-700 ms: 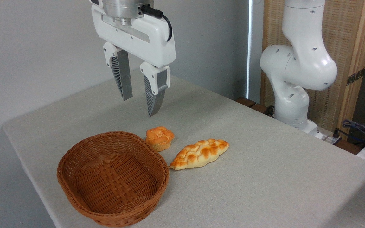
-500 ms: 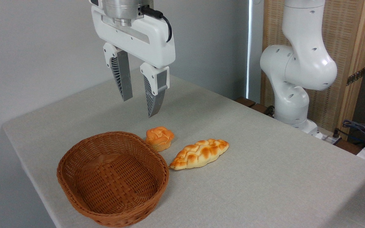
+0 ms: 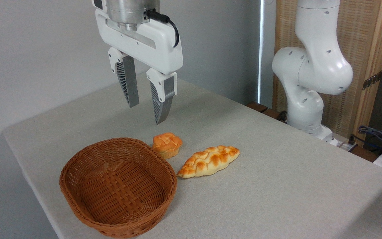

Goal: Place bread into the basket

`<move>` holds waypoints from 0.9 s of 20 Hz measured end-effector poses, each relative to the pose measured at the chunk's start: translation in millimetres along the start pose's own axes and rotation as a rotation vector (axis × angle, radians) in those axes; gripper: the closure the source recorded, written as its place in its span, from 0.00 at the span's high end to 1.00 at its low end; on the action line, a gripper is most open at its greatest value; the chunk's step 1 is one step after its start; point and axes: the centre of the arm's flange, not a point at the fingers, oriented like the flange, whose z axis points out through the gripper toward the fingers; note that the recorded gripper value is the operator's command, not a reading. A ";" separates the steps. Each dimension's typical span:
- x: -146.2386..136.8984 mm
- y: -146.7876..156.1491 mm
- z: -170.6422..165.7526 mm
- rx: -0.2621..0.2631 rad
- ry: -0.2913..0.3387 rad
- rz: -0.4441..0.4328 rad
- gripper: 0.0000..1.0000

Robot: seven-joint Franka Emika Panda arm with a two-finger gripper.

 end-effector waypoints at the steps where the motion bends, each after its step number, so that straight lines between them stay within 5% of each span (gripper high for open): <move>1: -0.1 0.0 0.6 -0.001 -0.001 0.000 1.00; 10: -7.0 33.0 43.2 -0.036 -0.046 0.041 1.00; 18: 4.6 137.5 134.5 -0.055 -0.146 0.205 1.00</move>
